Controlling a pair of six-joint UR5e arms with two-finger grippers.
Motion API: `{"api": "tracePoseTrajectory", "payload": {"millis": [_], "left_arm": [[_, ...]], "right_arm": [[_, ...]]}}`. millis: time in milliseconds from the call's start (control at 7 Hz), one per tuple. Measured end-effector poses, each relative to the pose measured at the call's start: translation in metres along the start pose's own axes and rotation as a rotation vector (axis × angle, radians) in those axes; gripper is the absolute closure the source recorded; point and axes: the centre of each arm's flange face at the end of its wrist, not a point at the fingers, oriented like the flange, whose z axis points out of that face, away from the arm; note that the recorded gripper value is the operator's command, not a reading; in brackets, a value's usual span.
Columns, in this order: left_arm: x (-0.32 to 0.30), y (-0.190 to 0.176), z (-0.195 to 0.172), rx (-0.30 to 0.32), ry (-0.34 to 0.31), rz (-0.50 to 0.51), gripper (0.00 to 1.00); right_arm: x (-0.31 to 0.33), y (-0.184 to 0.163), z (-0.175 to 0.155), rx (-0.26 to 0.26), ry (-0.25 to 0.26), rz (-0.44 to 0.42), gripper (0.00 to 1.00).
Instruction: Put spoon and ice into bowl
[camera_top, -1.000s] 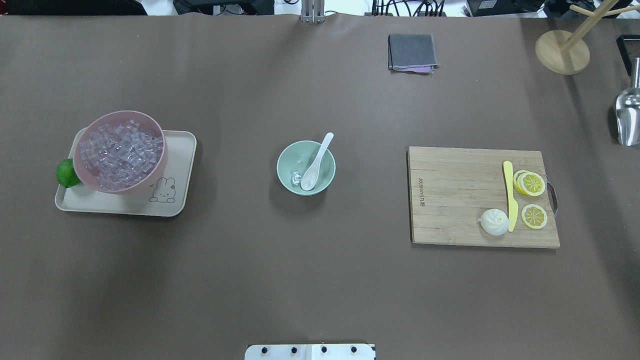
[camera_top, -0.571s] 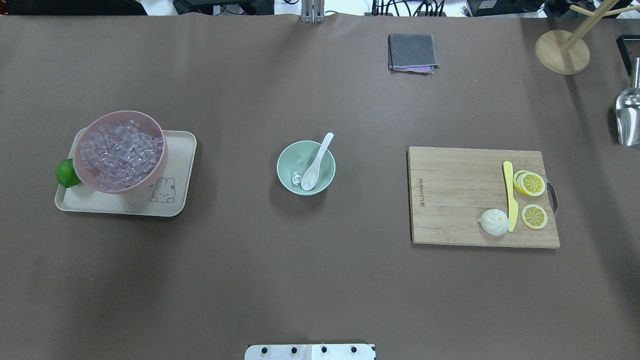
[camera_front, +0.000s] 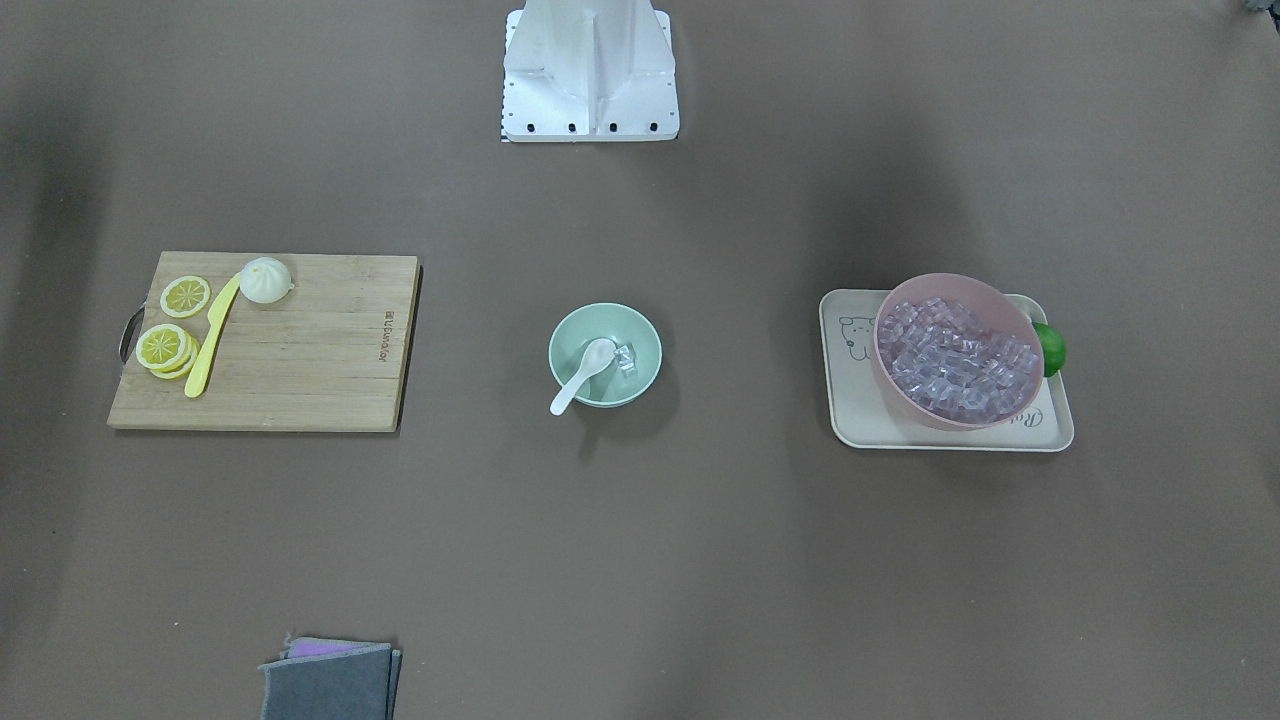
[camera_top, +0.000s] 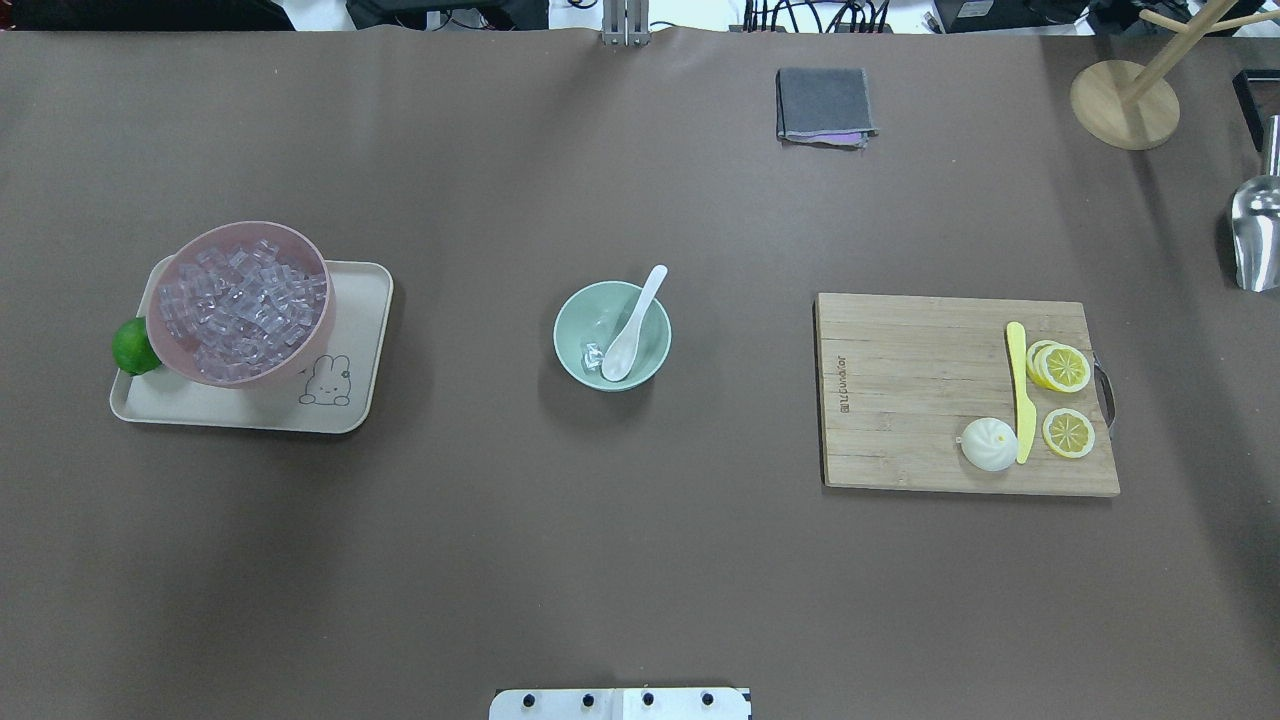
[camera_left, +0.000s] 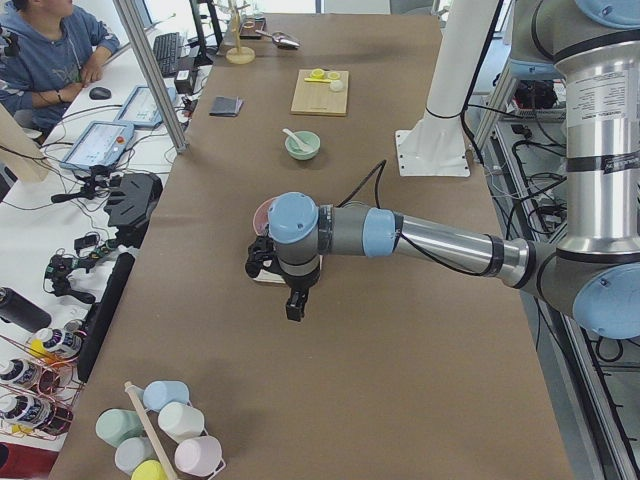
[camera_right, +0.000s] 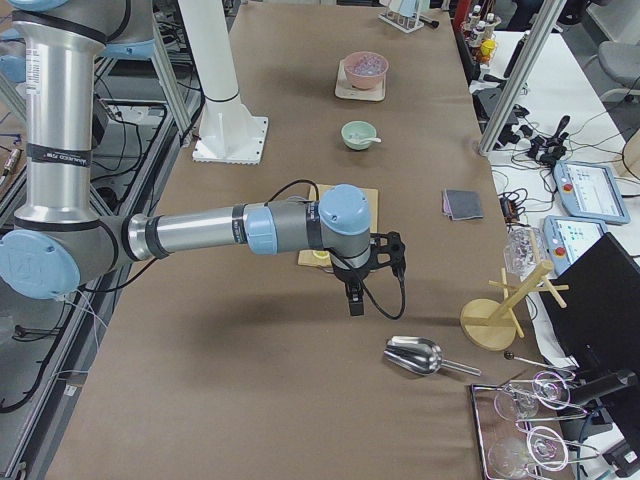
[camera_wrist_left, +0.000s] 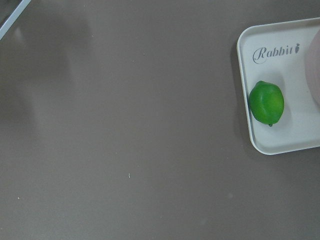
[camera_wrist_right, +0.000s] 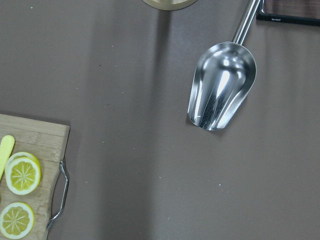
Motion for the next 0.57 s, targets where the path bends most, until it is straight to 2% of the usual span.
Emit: {"api": "tracePoseTrajectory", "payload": {"millis": [571], "left_arm": [[0.0028, 0.0011, -0.0056, 0.013, -0.003, 0.007, 0.02]], "right_arm": [[0.0005, 0.0036, 0.0010, -0.004, -0.005, 0.005, 0.00]]}}
